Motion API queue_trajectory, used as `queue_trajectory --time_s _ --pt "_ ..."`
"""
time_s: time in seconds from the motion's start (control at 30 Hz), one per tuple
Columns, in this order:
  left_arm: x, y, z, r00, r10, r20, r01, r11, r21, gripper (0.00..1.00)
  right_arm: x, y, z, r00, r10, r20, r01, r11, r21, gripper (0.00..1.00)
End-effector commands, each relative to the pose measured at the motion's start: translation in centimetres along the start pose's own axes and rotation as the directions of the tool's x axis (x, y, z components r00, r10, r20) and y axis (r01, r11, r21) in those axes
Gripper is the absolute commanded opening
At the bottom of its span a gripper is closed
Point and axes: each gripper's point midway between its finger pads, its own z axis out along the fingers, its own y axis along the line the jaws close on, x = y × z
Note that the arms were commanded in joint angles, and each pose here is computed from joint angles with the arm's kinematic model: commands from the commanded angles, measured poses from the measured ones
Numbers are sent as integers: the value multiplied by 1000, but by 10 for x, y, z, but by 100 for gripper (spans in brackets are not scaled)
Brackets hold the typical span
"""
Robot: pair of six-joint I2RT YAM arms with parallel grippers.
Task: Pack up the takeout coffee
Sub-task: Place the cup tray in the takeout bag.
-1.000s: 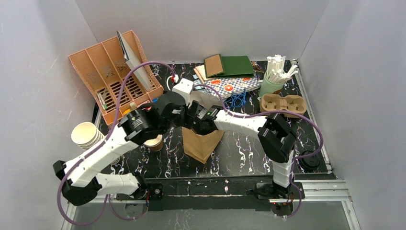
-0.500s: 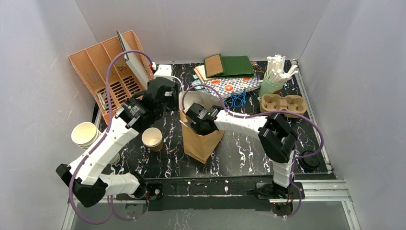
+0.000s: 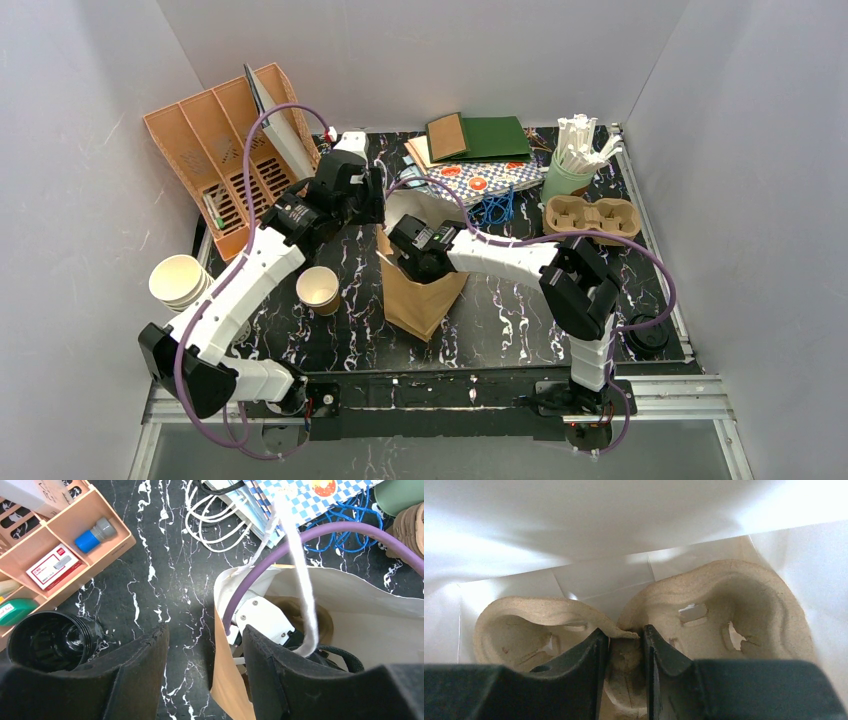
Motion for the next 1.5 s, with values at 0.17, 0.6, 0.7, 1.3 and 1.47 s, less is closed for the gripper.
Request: queue_trajectory --time_s 0.17,0.6,0.7,1.3,1.47 --pt "6 -4 5 1000 -7 -15 8 1000 25 59 14 -3 -1 998 -26 -50 27 1000 9 38" --pt "-25 -11 -36 989 -86 119 71 990 125 73 13 -3 1 998 -27 -56 27 1000 8 37" --pt "-38 3 -51 975 -107 193 92 992 83 71 14 -2 1 998 -27 -57 28 1000 6 37" --pt "-11 4 -21 987 -111 120 107 993 39 69 12 -3 -2 998 -29 -54 29 1000 9 37" --pt "-8 9 -9 991 -82 109 84 996 -7 54 13 -2 -1 998 -29 -55 29 1000 2 37"
